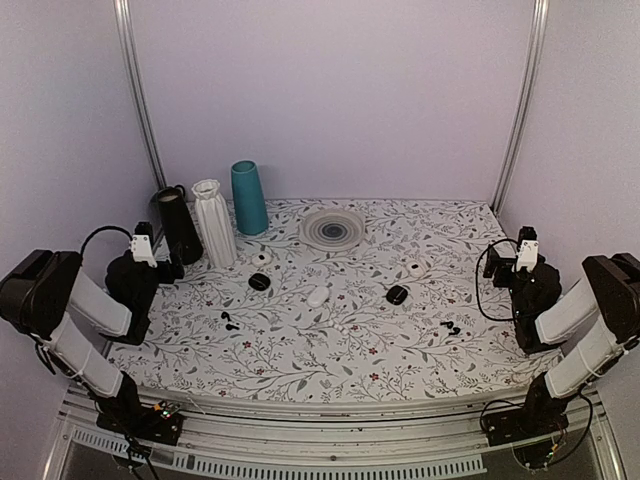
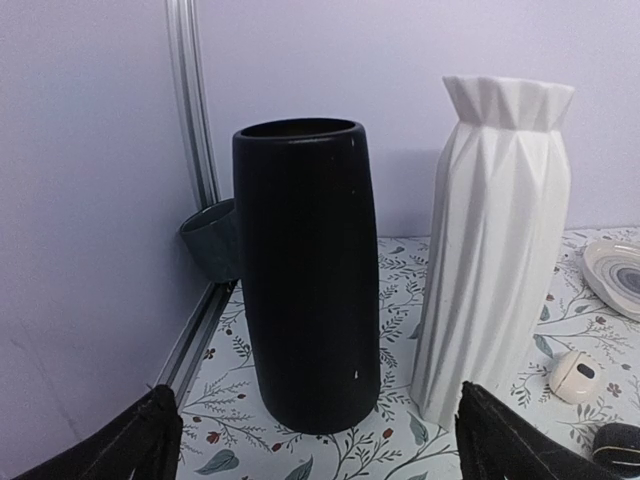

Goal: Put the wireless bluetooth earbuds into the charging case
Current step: Pick up the charging case from the center of the board.

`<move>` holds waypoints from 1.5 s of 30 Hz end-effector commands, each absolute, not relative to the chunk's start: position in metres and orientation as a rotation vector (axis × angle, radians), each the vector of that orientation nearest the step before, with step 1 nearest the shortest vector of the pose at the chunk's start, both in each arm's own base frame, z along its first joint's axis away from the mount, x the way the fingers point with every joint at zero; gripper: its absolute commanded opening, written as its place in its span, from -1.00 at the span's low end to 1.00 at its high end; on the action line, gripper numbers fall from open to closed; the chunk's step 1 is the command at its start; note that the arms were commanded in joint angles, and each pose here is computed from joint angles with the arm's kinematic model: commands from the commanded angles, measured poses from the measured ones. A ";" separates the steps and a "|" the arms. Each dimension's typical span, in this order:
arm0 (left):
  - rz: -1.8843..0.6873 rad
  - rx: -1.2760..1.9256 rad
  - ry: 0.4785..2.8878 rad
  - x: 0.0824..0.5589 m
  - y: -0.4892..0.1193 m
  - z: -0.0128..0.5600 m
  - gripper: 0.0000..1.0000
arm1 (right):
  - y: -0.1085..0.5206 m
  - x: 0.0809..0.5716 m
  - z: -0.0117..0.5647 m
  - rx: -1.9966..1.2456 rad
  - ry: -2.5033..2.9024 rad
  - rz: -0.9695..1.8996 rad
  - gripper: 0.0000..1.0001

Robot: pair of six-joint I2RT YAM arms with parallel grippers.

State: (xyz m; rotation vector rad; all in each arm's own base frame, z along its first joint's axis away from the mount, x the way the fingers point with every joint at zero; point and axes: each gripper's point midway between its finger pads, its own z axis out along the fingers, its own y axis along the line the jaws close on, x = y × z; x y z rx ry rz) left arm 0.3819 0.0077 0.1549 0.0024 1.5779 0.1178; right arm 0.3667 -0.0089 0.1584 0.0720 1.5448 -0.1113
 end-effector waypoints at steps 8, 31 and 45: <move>0.123 0.013 1.575 0.383 0.007 0.156 0.92 | -0.009 0.370 0.162 0.083 1.532 -0.098 0.98; -0.108 -0.049 1.883 0.416 -0.055 0.223 0.92 | -0.016 0.370 0.166 0.113 1.534 -0.102 0.98; -0.304 0.010 1.879 0.385 -0.094 0.281 0.92 | 0.099 0.370 0.275 -0.129 1.538 -0.034 0.98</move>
